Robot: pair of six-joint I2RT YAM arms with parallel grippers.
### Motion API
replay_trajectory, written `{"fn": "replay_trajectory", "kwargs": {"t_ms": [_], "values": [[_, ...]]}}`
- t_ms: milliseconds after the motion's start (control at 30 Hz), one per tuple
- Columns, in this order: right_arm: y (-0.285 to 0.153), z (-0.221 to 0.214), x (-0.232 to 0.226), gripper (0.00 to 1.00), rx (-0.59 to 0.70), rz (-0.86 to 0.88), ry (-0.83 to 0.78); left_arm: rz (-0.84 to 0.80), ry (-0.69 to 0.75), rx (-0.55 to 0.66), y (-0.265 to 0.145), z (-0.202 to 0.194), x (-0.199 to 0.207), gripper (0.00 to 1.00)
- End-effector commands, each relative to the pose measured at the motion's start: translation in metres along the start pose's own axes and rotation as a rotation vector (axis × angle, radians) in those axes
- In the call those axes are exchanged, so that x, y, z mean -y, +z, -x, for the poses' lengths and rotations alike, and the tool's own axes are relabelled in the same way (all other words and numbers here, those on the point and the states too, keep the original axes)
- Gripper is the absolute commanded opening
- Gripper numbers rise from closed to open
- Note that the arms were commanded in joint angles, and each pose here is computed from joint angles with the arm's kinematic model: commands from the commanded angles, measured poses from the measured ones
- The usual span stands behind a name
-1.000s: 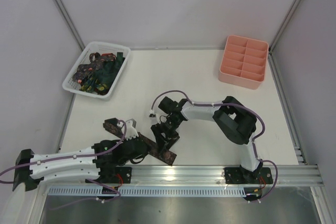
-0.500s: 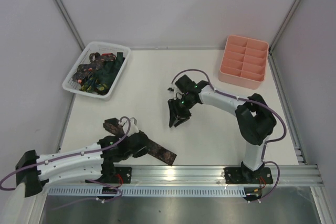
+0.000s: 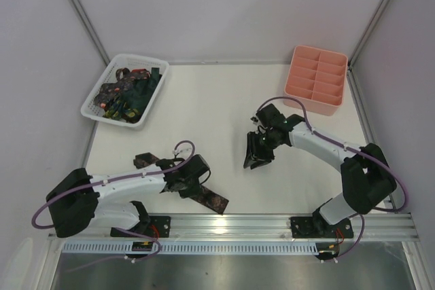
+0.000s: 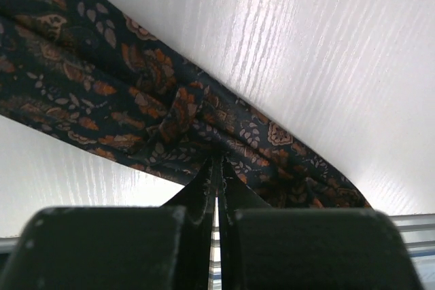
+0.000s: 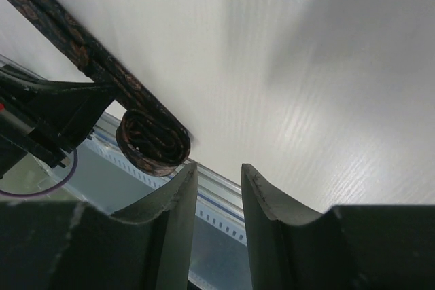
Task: Roll the ties
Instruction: Roll the tie
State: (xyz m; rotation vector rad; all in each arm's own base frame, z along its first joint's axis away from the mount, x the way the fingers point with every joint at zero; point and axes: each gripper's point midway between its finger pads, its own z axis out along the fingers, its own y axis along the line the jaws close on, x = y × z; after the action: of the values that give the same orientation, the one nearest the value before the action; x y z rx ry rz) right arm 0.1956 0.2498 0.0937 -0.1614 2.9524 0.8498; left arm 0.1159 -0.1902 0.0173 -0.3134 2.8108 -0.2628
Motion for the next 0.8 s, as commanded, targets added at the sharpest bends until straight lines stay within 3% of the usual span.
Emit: {"fn": "replay_trajectory", "kwargs": {"t_ms": [0,467,767], "values": [[-0.011,0.000,0.004,0.38,0.063,0.006,0.060,-0.075,0.045,-0.041,0.001,0.005,0.027,0.00],[-0.029,0.011,0.046,0.38,0.144,-0.043,0.180,-0.073,-0.002,-0.103,0.041,0.026,0.053,0.00],[-0.049,0.036,0.057,0.39,0.175,0.061,0.205,-0.029,-0.192,-0.088,0.061,0.061,0.053,0.00]]}}
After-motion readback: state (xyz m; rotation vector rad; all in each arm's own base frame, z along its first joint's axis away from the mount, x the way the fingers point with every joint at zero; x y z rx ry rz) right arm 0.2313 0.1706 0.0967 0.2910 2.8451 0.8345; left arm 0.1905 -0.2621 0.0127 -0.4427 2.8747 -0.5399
